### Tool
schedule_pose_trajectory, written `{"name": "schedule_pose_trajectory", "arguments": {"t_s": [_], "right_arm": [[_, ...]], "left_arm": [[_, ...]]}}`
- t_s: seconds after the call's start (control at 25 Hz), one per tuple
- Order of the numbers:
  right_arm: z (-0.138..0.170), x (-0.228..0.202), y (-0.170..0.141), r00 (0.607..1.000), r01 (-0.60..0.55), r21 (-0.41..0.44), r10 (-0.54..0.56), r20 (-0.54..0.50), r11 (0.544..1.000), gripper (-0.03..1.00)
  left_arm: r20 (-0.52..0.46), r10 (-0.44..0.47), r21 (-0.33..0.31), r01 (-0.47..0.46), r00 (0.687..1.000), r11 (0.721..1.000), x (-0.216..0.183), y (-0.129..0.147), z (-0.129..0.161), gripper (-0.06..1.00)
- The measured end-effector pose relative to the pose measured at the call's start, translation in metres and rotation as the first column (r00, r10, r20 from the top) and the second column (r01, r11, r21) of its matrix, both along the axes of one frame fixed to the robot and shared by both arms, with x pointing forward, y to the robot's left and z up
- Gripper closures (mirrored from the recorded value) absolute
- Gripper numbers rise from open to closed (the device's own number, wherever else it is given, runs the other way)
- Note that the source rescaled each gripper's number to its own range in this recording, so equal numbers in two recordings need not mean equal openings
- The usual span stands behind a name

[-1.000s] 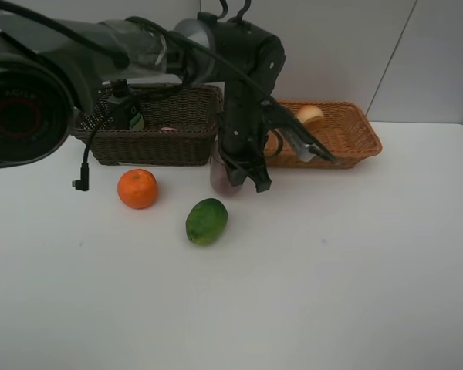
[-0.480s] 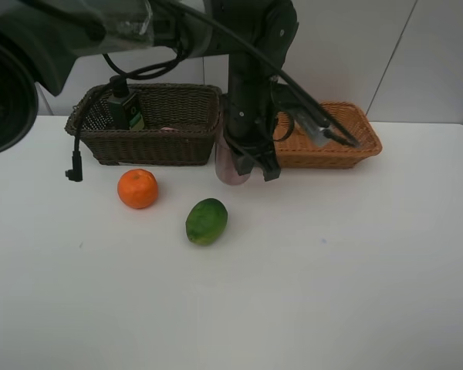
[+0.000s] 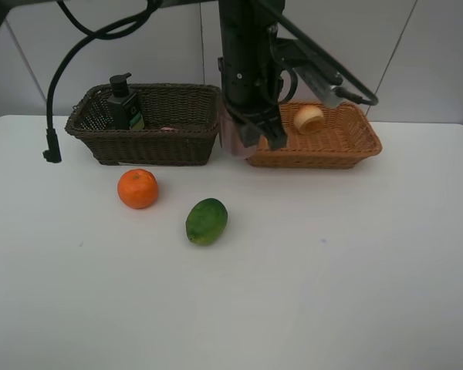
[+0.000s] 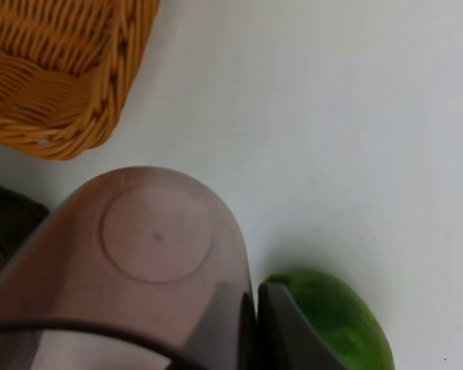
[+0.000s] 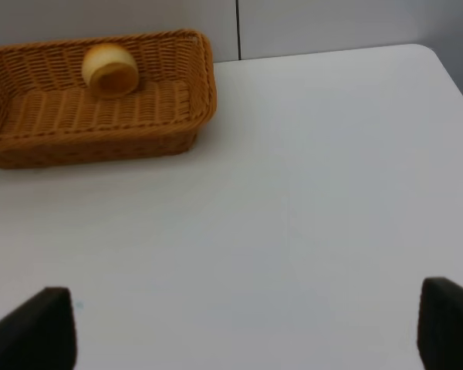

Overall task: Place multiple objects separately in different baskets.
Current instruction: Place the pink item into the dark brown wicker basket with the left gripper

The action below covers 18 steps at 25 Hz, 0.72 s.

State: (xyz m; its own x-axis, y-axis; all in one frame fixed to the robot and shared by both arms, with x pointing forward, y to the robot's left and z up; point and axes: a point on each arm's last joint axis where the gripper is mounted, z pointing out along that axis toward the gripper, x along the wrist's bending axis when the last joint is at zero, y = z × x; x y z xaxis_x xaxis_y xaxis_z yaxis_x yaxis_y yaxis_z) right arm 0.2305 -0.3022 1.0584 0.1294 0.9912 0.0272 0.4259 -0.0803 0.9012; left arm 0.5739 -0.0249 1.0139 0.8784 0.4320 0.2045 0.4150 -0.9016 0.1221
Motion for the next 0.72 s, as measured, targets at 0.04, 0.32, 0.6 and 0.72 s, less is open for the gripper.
{"name": "schedule_pose_trajectory", "arguments": {"t_s": [0.04,0.32,0.6,0.72], "right_arm": [[0.000,0.000,0.000,1.000,0.000,0.000,0.000,0.000,1.000,0.02],[0.000,0.000,0.000,1.000,0.000,0.000,0.000,0.000,1.000,0.02],[0.000,0.000,0.000,1.000,0.000,0.000,0.000,0.000,1.000,0.02],[0.000,0.000,0.000,1.000,0.000,0.000,0.000,0.000,1.000,0.02]], "left_arm": [[0.002,0.004,-0.001,-0.004,1.000,1.000,0.001,0.002,0.001,0.94],[0.025,0.056,-0.023,-0.055,0.998,0.998,0.018,0.019,0.011,0.94],[0.104,0.119,-0.101,-0.109,0.987,0.989,0.040,0.037,0.044,0.94],[0.118,0.157,-0.116,-0.144,0.980,0.983,0.051,0.051,0.050,0.94]]}}
